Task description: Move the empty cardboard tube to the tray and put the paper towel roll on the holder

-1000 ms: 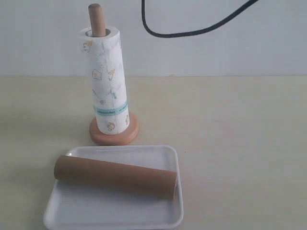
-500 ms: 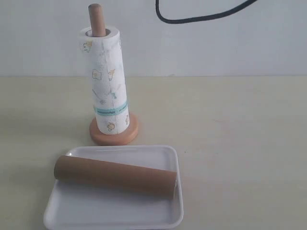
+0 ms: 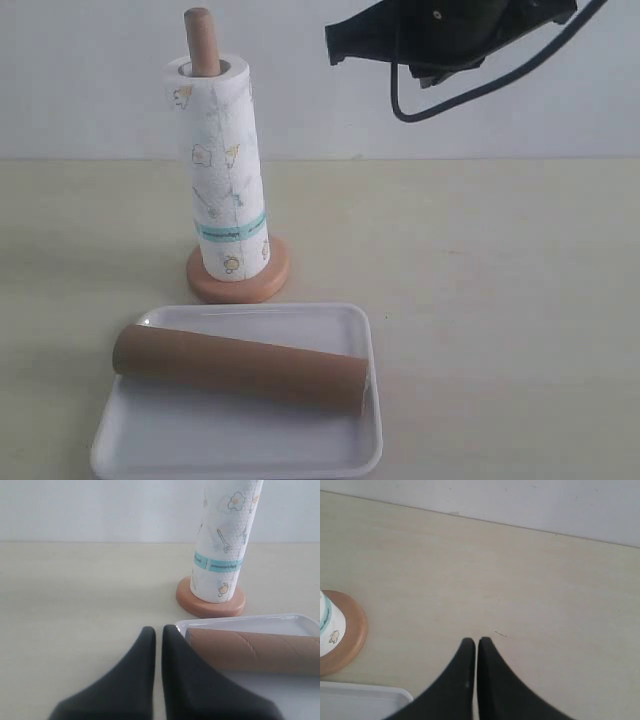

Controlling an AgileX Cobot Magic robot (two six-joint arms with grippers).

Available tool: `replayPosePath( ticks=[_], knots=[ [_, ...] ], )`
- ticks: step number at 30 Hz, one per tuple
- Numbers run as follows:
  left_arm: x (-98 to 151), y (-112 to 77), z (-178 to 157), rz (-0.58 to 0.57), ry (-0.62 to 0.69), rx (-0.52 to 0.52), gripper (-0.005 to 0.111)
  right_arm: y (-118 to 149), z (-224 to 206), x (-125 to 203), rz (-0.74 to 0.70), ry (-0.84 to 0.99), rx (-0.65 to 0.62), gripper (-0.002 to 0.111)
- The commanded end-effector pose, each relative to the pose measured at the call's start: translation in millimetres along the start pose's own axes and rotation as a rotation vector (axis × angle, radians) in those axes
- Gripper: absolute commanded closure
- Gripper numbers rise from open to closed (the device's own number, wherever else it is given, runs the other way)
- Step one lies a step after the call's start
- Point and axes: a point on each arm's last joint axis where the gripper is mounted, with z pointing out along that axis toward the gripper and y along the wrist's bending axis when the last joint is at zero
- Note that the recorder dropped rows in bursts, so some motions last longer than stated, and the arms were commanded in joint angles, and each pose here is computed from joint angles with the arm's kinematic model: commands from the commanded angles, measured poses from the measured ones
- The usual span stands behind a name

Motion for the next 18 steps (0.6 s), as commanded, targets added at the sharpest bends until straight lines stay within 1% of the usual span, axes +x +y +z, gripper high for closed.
replayPosePath(
  ticks=[1,18],
  knots=[
    [1.0,-0.3,0.2,-0.005,0.001,0.006,0.103,-1.5,-5.0,-0.9,-0.006,-0.002,0.001,0.107],
    [1.0,-0.3,0.2,-0.005,0.001,0.006,0.103,-3.2,-5.4,-0.9,0.001,0.002,0.008,0.107]
  ],
)
